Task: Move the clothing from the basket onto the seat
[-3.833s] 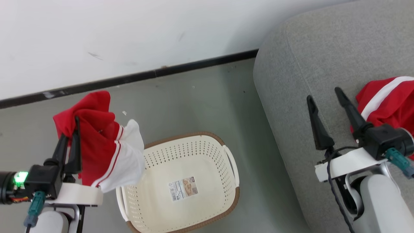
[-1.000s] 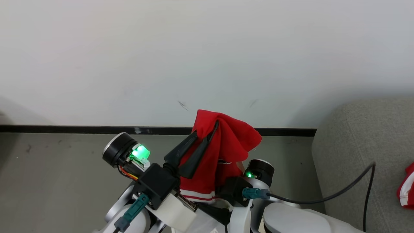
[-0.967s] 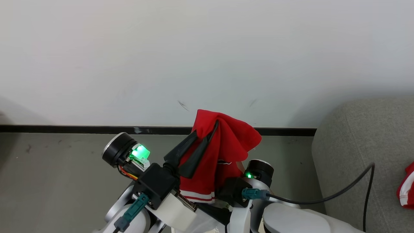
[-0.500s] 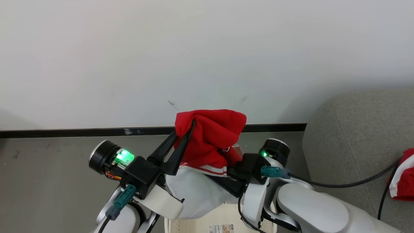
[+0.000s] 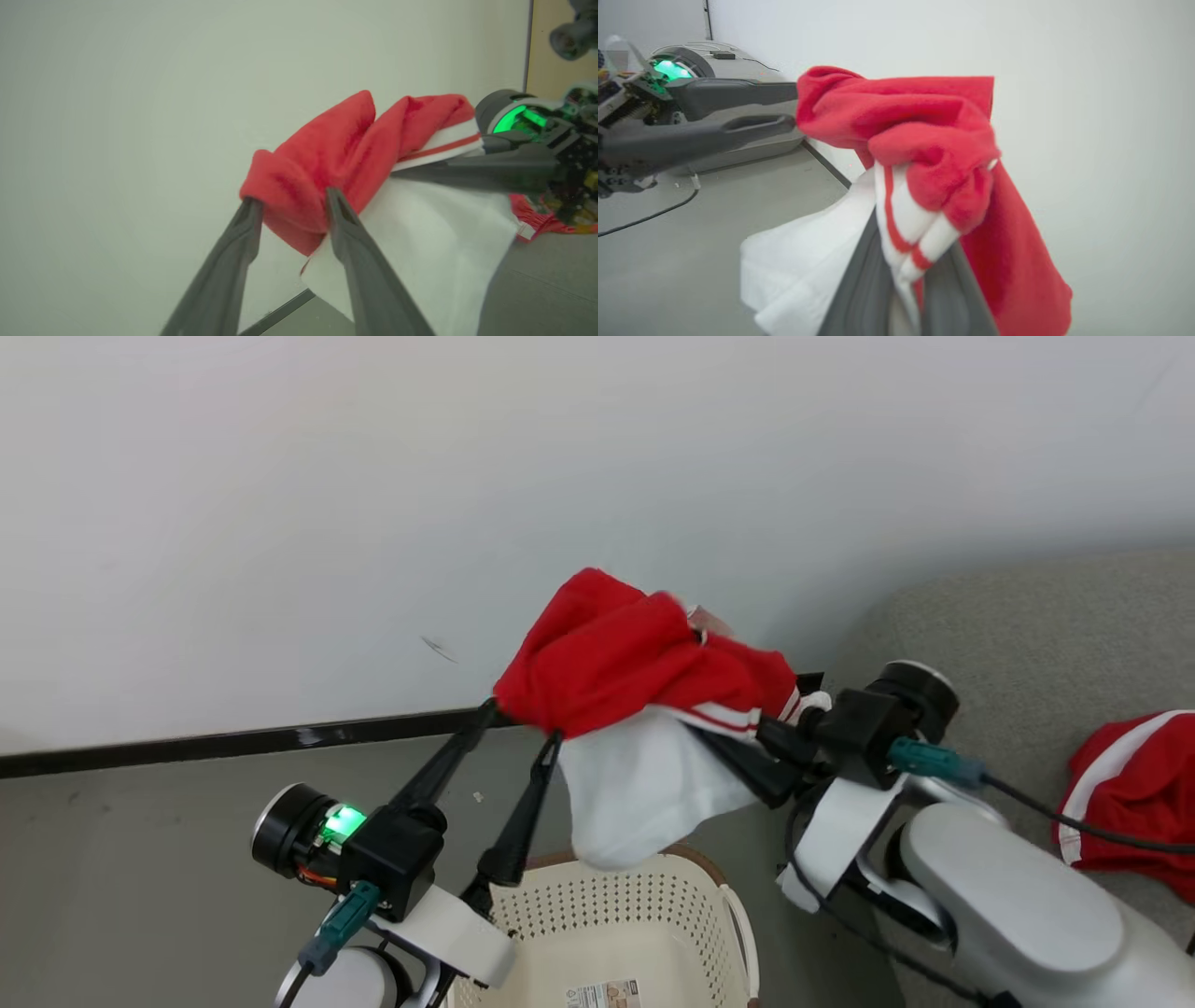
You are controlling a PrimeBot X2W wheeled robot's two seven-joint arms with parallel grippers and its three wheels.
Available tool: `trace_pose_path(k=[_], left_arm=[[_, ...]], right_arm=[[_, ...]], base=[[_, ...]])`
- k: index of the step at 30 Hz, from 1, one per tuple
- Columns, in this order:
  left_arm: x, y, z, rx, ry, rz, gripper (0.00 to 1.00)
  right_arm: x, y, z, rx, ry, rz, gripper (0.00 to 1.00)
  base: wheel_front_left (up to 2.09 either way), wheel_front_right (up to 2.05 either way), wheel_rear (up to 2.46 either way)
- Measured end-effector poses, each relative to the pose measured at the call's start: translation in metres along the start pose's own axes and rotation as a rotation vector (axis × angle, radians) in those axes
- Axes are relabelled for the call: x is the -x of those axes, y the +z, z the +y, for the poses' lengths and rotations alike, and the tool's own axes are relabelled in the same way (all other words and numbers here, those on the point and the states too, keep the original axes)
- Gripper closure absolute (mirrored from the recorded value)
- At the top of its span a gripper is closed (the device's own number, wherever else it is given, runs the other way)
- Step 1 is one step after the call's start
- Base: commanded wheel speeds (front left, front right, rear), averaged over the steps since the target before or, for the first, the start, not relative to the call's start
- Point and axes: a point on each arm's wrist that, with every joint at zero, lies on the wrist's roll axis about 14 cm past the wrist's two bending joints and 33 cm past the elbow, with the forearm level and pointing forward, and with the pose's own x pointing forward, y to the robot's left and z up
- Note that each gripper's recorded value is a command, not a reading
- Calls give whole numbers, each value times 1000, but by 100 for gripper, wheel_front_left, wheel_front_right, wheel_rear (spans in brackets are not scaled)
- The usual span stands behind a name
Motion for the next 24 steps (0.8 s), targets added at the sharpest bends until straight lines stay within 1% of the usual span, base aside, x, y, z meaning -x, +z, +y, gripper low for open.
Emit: trace_pose_path(k=[4, 9, 13, 14, 19, 24], left_arm=[[-1, -8, -8, 18, -21, 10, 0], [-6, -10, -20, 45, -53, -5, 0], [-7, -15, -34, 68, -89, 3, 0], [-8, -17, -41, 75, -112, 2, 0], [-11, -19, -62, 94, -183, 4, 0], [-12, -23, -84, 120, -259, 12, 0]], right_arm=[[18, 7, -36, 38, -112, -7, 100], [47, 8, -68, 69, -236, 10, 100], [77, 5, -92, 101, -335, 42, 100], [93, 6, -103, 111, -389, 51, 100], [133, 10, -124, 141, -514, 68, 100], [173, 11, -132, 166, -623, 99, 100]], base=[[0, 0, 0], [0, 0, 0], [0, 0, 0], [0, 0, 0], [0, 0, 0], [0, 0, 0]])
